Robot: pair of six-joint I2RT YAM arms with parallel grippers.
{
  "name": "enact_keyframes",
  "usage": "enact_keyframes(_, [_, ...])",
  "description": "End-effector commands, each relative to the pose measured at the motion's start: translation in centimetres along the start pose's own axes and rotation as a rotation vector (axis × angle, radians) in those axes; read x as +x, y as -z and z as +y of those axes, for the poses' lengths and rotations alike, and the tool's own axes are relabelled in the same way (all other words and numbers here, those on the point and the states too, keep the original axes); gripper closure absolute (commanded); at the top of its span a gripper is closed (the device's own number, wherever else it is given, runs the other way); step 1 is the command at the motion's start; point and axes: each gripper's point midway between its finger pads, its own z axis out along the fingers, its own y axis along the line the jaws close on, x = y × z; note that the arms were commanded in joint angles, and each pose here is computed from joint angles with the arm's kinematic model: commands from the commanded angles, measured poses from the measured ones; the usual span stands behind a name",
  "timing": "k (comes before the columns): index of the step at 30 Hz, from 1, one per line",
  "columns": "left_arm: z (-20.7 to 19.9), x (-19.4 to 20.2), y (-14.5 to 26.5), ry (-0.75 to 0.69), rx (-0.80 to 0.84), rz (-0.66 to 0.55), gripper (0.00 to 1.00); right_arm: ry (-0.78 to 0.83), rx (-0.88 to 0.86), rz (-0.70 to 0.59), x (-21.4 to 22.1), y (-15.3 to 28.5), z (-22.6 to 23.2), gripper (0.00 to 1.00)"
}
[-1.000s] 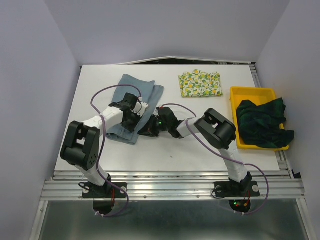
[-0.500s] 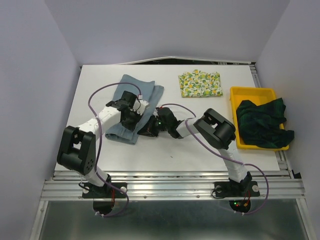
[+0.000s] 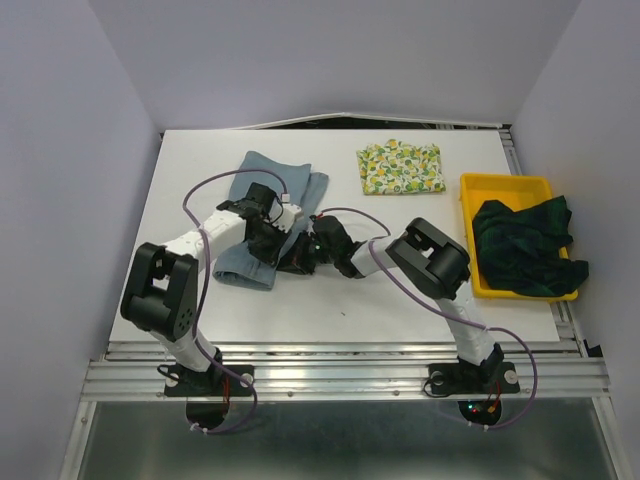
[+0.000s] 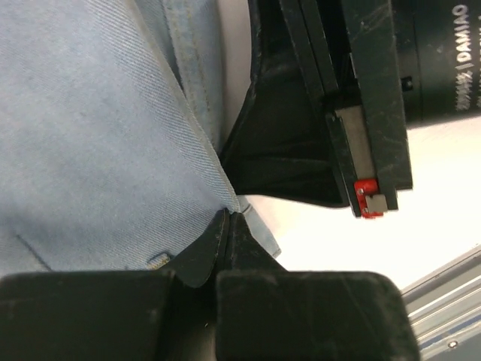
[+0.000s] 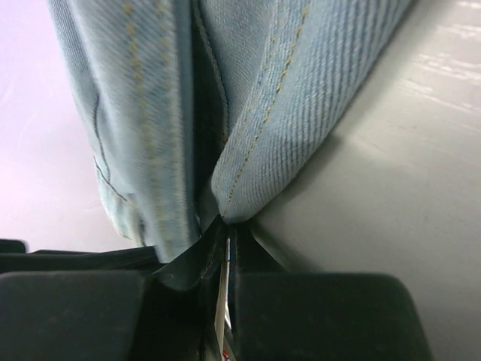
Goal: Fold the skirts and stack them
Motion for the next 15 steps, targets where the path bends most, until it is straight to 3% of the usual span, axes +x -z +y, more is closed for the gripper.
enact_keyframes(1, [-1.5, 1.9, -2.2, 0.037, 0.099, 0.071, 1.0, -0.005, 0.144, -0.006, 1.0, -0.7, -4.6, 0.99])
enact_keyframes(6, [0.4, 3.9, -3.7, 0.118, 0.125, 0.149, 1.0, 0.086, 0.182, -0.012, -0.5, 2.0, -4.4, 0.85])
enact_keyframes(15, [1.4, 5.0, -3.3, 0.108, 0.139, 0.165, 1.0, 0.281, 0.29, -0.096, -8.8, 9.5, -2.8, 0.82])
